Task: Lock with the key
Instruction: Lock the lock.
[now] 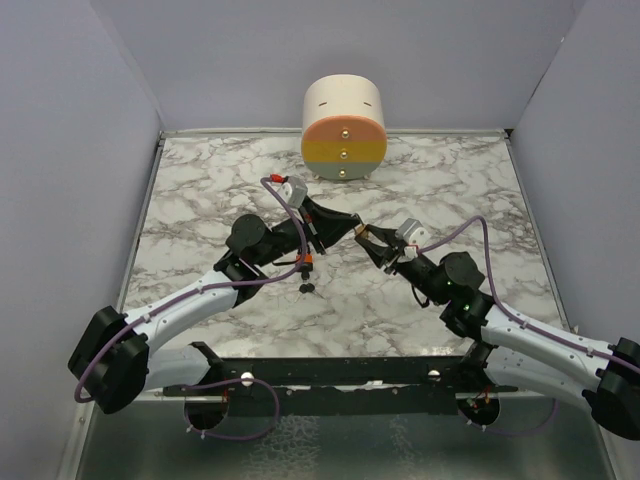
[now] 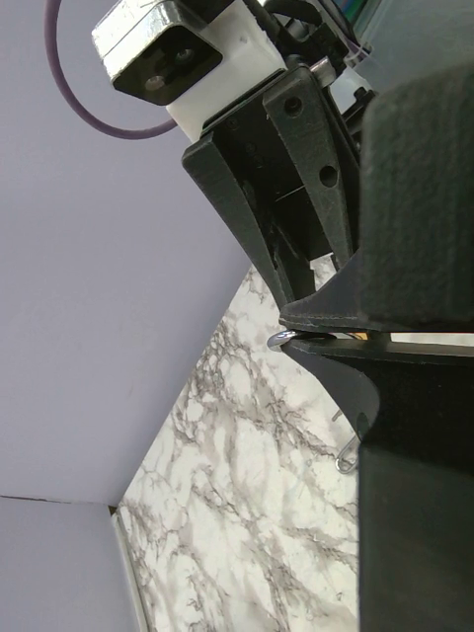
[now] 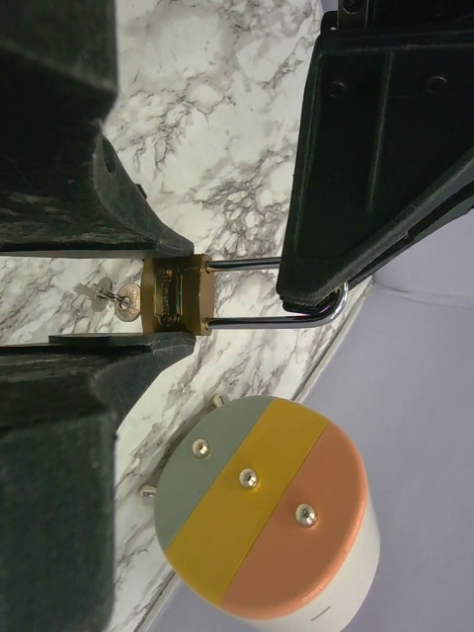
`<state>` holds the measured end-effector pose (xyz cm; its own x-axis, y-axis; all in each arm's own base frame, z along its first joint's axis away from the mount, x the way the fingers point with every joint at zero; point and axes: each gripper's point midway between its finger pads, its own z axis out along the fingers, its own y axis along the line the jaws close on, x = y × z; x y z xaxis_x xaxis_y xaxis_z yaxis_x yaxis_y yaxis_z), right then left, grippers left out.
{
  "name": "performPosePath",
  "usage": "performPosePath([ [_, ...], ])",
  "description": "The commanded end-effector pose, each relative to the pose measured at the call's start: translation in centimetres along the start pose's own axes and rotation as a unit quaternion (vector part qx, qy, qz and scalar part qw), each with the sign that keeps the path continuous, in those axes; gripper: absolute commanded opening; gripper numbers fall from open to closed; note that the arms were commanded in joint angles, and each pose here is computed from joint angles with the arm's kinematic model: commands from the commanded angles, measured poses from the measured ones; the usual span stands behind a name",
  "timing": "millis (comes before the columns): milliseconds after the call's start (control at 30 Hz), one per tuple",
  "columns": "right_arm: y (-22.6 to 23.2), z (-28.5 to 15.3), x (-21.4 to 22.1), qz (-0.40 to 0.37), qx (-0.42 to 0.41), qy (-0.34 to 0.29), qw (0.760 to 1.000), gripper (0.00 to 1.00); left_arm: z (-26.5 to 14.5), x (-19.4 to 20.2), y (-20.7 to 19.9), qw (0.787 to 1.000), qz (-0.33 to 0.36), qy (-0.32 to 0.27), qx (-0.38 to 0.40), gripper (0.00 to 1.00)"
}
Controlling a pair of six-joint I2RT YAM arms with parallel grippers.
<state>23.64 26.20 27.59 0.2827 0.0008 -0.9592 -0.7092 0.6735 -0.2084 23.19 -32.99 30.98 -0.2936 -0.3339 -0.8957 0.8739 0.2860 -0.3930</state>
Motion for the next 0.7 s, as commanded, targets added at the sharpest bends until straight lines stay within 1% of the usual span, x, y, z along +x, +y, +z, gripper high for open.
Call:
performPosePath([
  [0, -2.3, 0.1, -12.8, 0.005, 0.037, -0.192, 0.981, 0.01, -1.2, 8.7, -0.6, 0.989, -0.054, 0.134, 0.014, 0.00],
  [167, -2.2, 0.1, -14.4, 0.002, 0.033, -0.212, 0.977, 0.01, -1.0, 10.4, -0.6, 0.987, -0.052, 0.150, 0.009, 0.00],
  [333, -2.4, -0.3, -15.9, -0.004, 0.036, -0.229, 0.973, 0.01, -1.4, 11.6, 0.5, 0.986, -0.054, 0.160, -0.017, 0.00],
  [667, -2.0, -0.9, -18.1, 0.005, 0.020, -0.256, 0.966, 0.01, -1.4, 14.1, 1.9, 0.979, -0.061, 0.189, -0.037, 0.00],
])
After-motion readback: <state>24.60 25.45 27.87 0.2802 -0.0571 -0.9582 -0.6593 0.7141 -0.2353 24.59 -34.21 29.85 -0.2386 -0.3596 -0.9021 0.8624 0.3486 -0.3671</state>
